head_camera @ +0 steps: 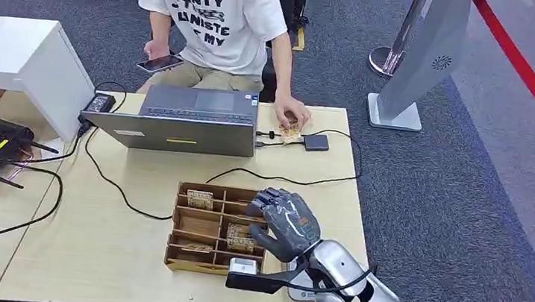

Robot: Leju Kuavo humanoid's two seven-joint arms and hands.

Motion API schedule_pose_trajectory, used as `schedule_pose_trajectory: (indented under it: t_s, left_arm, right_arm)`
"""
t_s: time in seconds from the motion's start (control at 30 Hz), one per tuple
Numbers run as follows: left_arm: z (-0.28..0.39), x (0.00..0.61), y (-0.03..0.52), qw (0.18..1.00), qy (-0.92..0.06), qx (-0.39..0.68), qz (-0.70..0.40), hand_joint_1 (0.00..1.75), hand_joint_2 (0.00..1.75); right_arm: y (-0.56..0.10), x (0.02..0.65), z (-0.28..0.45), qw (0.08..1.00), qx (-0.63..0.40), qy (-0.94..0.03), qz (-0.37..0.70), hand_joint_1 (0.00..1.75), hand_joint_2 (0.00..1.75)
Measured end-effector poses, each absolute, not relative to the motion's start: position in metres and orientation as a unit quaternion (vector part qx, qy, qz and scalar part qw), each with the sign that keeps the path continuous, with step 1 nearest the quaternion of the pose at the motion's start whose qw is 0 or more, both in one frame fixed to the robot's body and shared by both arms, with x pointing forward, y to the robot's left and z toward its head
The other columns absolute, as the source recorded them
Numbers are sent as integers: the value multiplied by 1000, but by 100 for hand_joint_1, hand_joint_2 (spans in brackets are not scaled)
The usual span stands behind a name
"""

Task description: Pass the card to the sensor for recognition and then transmit it.

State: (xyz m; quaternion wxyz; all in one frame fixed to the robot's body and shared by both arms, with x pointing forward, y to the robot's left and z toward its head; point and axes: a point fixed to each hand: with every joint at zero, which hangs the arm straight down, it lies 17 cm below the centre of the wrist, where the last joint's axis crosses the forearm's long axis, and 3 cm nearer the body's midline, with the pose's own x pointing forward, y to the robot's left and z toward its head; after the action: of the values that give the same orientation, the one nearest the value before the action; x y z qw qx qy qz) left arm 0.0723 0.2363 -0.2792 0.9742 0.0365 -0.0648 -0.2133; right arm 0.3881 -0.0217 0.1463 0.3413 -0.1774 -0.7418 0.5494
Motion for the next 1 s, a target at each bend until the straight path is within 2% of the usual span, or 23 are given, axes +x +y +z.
schedule_pose_trajectory:
  t_s: [0.13,0.2,0.4,0.7,0.8,1.0]
  left_arm:
    - [-279,72,236,974,-65,36,-213,0,0]
    - [-279,72,236,974,-65,36,-213,0,0]
    - [-279,72,236,974,-63,34,-215,0,0]
    - [-279,71,235,974,-63,34,-217,0,0]
    - [-279,71,235,973,-61,33,-218,0,0]
    - [-279,71,235,973,-61,33,-220,0,0]
  right_arm:
    - [-25,391,142,345,-181,-737,552,98,175]
    - [-25,392,140,347,-181,-736,553,93,175]
    - [-28,396,135,353,-184,-731,555,106,175]
    - [-30,400,132,359,-187,-727,554,105,175]
    - [-33,404,125,369,-189,-721,555,112,175]
    - [-36,408,119,377,-192,-715,557,113,175]
